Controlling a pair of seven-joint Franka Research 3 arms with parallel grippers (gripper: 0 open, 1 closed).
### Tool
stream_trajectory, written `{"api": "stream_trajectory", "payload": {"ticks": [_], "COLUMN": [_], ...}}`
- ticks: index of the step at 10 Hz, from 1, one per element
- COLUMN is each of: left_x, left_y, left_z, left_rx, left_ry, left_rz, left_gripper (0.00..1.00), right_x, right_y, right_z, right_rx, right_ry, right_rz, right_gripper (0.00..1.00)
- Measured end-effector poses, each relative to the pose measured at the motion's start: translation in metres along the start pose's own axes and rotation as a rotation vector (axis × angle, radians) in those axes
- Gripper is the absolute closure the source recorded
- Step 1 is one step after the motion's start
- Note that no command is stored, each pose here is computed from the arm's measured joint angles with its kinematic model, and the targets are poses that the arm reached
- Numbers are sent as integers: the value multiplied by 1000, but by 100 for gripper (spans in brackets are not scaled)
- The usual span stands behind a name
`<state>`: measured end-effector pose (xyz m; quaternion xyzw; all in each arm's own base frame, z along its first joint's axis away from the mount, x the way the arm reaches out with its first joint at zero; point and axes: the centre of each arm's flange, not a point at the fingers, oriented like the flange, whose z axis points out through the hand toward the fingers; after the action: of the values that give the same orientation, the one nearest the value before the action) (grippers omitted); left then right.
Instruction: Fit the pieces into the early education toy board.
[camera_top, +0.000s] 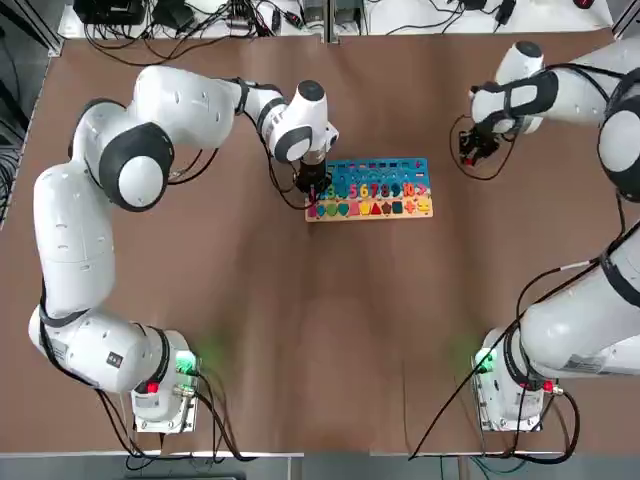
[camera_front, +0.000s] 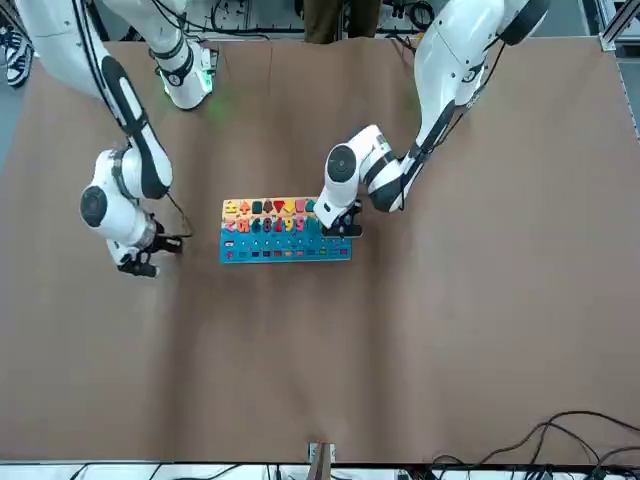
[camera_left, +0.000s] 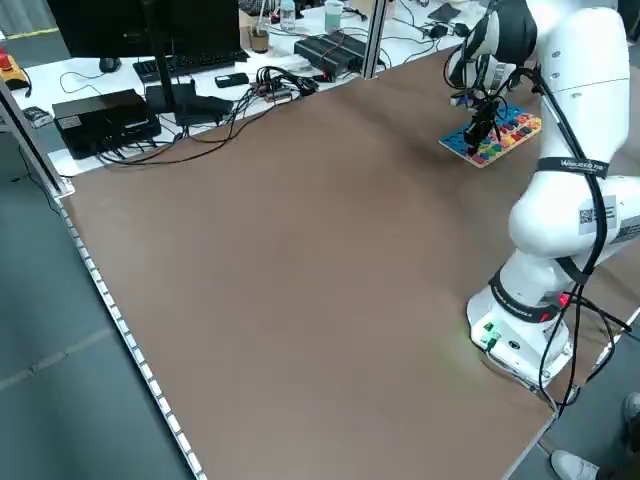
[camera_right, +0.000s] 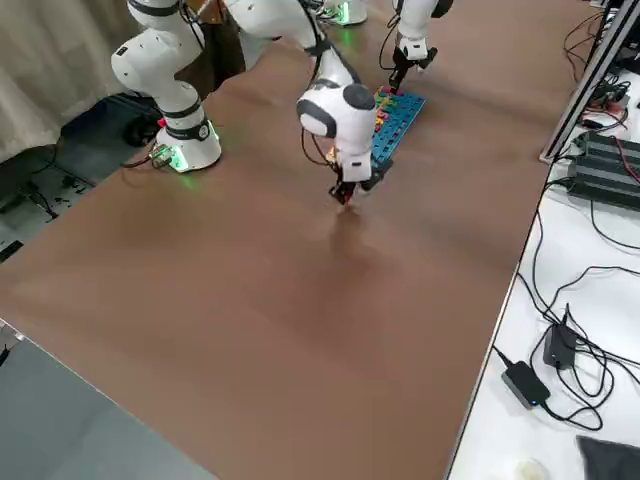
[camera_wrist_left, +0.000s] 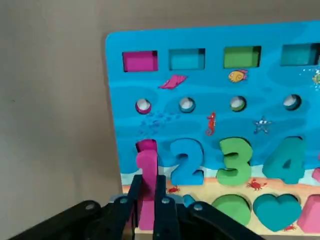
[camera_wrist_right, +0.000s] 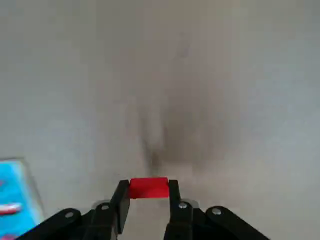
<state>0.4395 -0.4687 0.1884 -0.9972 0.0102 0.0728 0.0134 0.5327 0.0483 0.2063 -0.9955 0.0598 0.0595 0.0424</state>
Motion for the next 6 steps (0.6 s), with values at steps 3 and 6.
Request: {"api": "stream_trajectory", "payload": {"ticks": [3,6], "left_x": [4,8], "left_y": [-1,-1], "left_z": [-1,2], "left_rx": [-2,-5], "left_ry": [3,1], "left_rz": [-2,-8], "left_gripper": [87,87], "right_x": [-21,-40], "right_y": [-72,-115], "right_z": [6,13], "right_rx": [2,-12], "right_ry": [-19,-29], "right_rz": [-40,-39], "right_gripper": [64,64]}}
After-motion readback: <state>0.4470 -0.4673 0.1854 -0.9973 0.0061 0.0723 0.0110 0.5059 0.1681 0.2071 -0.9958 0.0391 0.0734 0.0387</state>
